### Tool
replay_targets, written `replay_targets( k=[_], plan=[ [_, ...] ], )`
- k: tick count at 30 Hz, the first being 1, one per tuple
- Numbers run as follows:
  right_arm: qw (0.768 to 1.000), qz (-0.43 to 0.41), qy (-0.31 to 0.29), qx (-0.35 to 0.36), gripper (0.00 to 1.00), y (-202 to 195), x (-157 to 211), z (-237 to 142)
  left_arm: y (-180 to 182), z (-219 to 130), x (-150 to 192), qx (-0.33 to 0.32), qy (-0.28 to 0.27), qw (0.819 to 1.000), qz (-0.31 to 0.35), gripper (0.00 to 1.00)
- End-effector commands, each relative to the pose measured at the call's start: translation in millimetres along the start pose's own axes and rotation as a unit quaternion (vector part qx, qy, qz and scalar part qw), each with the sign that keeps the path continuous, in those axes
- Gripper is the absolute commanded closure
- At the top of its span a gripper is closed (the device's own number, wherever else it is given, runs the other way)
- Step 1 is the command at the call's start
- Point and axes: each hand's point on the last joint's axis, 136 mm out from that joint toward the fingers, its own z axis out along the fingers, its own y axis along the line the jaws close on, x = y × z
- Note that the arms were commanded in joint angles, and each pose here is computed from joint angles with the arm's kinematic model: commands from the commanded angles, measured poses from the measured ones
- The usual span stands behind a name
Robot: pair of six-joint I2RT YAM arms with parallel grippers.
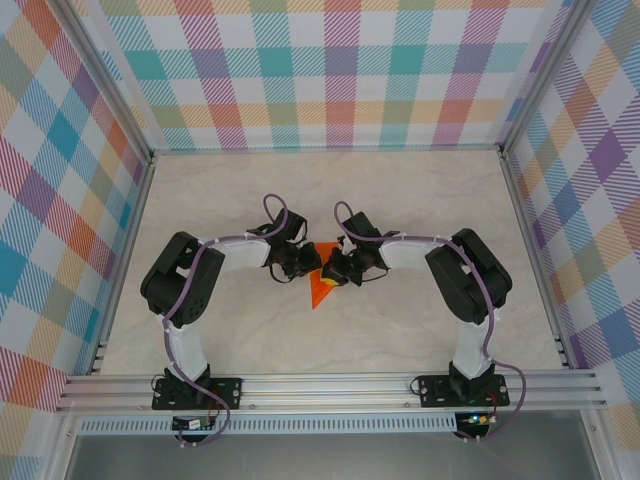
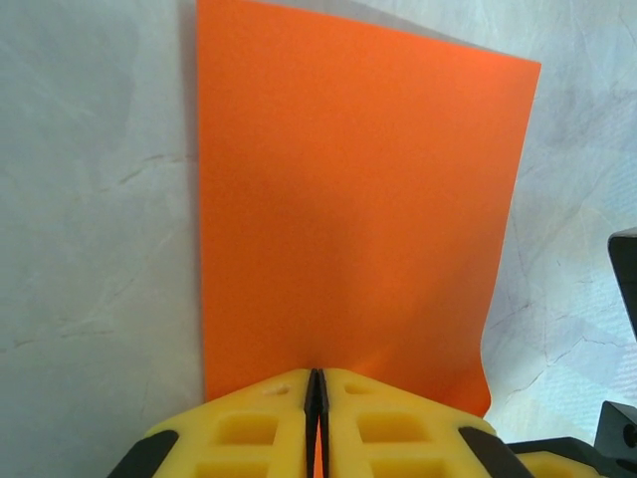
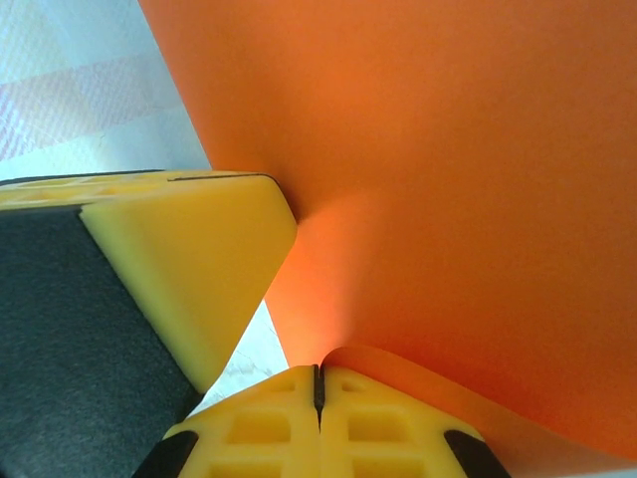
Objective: Fold a paper plane with a square sheet of paper (pick it up from the middle)
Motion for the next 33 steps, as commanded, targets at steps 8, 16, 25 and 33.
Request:
replay_targets(
  k=[8,16,25,33],
  plan=[
    [0.999,-0.028,0.008,-0.017,1.0,11,-3,9,8,4,7,-0.016,0.015,1.0,0.0,0.94],
    [0.999,-0.029,0.008,-0.012,1.0,7,-3,11,11,2,7,-0.024,0.011,1.0,-0.002,1.0],
    [1.0,-0.025,0.008,-0.003,1.0,3,-2,11,-13,-23,-14,-0.006,-0.021,1.0,0.018,1.0],
    [1.0,-0.028,0.008,-0.006,1.0,4,-2,11,-5,-16,-21,-0.012,-0.021,1.0,0.007,0.99]
  ],
)
